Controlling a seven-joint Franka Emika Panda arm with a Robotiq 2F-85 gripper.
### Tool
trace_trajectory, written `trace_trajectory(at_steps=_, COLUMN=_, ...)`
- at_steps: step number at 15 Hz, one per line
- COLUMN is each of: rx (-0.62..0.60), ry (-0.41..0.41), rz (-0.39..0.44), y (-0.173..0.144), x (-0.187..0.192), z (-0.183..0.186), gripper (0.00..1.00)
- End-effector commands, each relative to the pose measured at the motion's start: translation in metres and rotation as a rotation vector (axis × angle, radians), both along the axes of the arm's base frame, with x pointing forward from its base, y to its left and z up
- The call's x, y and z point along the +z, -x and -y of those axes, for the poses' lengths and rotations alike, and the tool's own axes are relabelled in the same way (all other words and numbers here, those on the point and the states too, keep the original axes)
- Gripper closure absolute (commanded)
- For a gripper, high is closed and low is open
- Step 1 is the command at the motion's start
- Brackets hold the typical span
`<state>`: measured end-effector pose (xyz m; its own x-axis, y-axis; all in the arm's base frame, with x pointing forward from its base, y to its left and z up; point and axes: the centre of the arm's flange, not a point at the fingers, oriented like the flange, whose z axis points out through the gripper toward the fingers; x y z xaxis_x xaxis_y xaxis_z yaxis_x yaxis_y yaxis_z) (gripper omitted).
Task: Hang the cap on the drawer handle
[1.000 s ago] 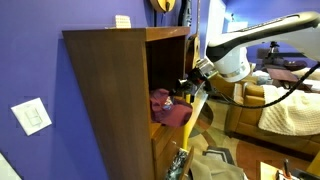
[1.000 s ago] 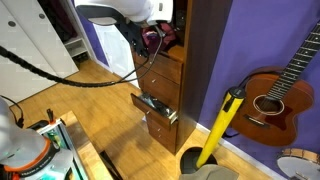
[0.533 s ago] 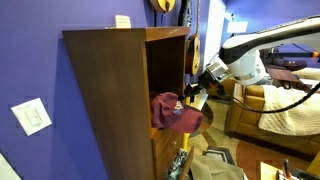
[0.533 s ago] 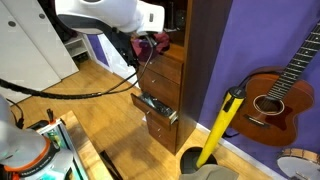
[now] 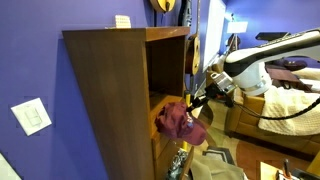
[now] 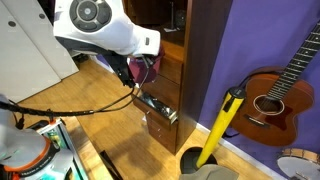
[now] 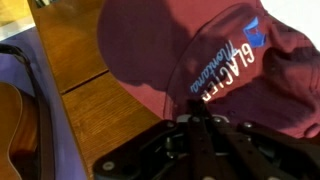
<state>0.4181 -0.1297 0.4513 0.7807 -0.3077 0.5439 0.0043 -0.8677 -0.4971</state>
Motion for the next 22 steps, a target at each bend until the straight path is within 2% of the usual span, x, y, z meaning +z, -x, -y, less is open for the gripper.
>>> trace_trajectory(at_steps=1, rx=-0.072, ry=0.023, rz=0.013, y=0.005, x=-0.024, z=0.003, gripper=1.0)
trace_trajectory(at_steps=7, rx=-0.269, ry=0.064, rz=-0.015, y=-0.009, x=-0.051, z=-0.001, gripper=1.0)
trace_trajectory(at_steps=14, rx=-0.269, ry=0.051, rz=-0.115, y=-0.024, x=-0.081, z=-0.018, gripper=1.0)
trace_trajectory(at_steps=22, rx=-0.39, ry=0.039, rz=-0.187, y=-0.022, x=-0.105, z=0.003, gripper=1.0)
